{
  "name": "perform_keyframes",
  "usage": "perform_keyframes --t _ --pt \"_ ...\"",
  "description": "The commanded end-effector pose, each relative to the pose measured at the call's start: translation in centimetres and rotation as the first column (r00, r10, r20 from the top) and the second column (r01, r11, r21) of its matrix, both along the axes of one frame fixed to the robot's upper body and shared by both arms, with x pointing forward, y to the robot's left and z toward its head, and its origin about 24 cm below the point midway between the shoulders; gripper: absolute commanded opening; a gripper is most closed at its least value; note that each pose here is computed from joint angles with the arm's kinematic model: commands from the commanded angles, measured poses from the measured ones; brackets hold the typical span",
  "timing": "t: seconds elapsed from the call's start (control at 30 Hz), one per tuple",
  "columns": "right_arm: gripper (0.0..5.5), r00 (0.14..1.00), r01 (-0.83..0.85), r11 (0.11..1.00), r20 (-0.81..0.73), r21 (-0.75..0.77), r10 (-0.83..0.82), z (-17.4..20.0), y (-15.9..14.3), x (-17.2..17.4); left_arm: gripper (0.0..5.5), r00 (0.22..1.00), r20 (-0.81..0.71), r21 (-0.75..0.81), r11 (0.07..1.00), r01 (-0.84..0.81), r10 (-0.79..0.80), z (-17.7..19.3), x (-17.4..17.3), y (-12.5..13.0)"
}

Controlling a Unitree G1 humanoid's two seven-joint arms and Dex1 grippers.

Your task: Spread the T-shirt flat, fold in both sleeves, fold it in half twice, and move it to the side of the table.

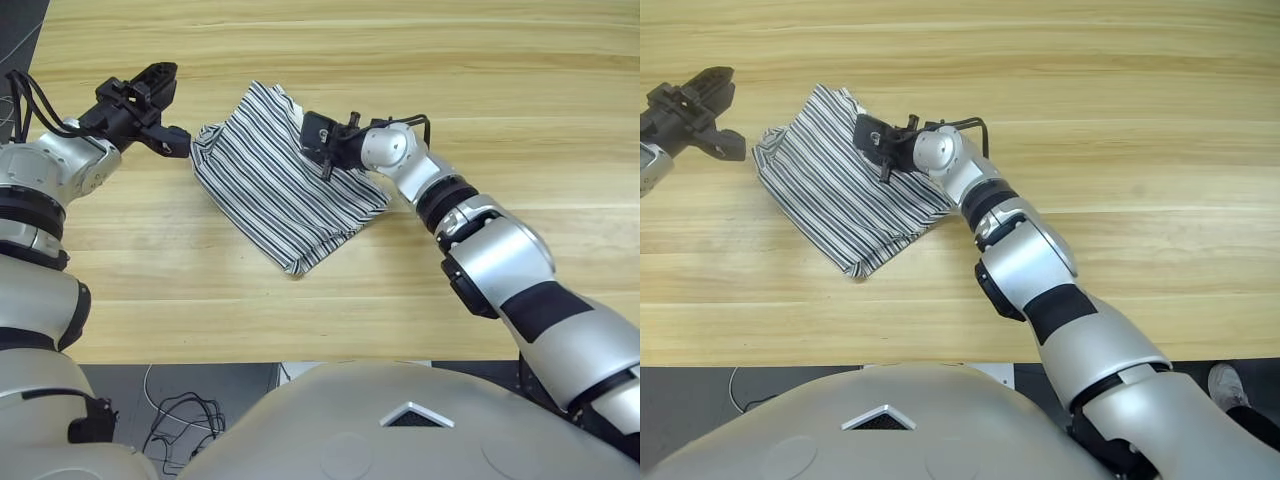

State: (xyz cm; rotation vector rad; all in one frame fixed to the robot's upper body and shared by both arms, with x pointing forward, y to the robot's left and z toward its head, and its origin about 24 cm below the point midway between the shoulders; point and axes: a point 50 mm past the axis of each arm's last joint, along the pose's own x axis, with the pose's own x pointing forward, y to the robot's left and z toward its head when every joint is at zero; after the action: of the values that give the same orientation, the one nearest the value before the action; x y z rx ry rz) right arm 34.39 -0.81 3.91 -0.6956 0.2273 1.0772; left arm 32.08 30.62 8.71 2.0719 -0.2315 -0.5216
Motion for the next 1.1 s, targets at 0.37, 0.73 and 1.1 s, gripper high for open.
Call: perform_keyframes --t 0.37,0.73,1.1 --pt "1.38 0.998 -0.015 0.998 0.063 0.063 0.011 0.4 -9.8 -0.2 1.56 1.0 -0.001 -0.081 0.996 -0.024 0.025 0.3 0.3 -1.2" --pt "1.38 0.94 -0.289 0.948 0.228 0.135 0.254 2.6 0.9 -1.8 1.56 1.0 0.001 -0.065 0.998 -0.021 0.021 1.1 0.6 -1.3" --pt "1.38 0.951 -0.309 0.878 -0.15 -0.367 0.272 -4.2 -4.1 -2.4 1.56 1.0 -0.008 -0.076 0.997 0.005 -0.006 1.5 0.9 -2.4"
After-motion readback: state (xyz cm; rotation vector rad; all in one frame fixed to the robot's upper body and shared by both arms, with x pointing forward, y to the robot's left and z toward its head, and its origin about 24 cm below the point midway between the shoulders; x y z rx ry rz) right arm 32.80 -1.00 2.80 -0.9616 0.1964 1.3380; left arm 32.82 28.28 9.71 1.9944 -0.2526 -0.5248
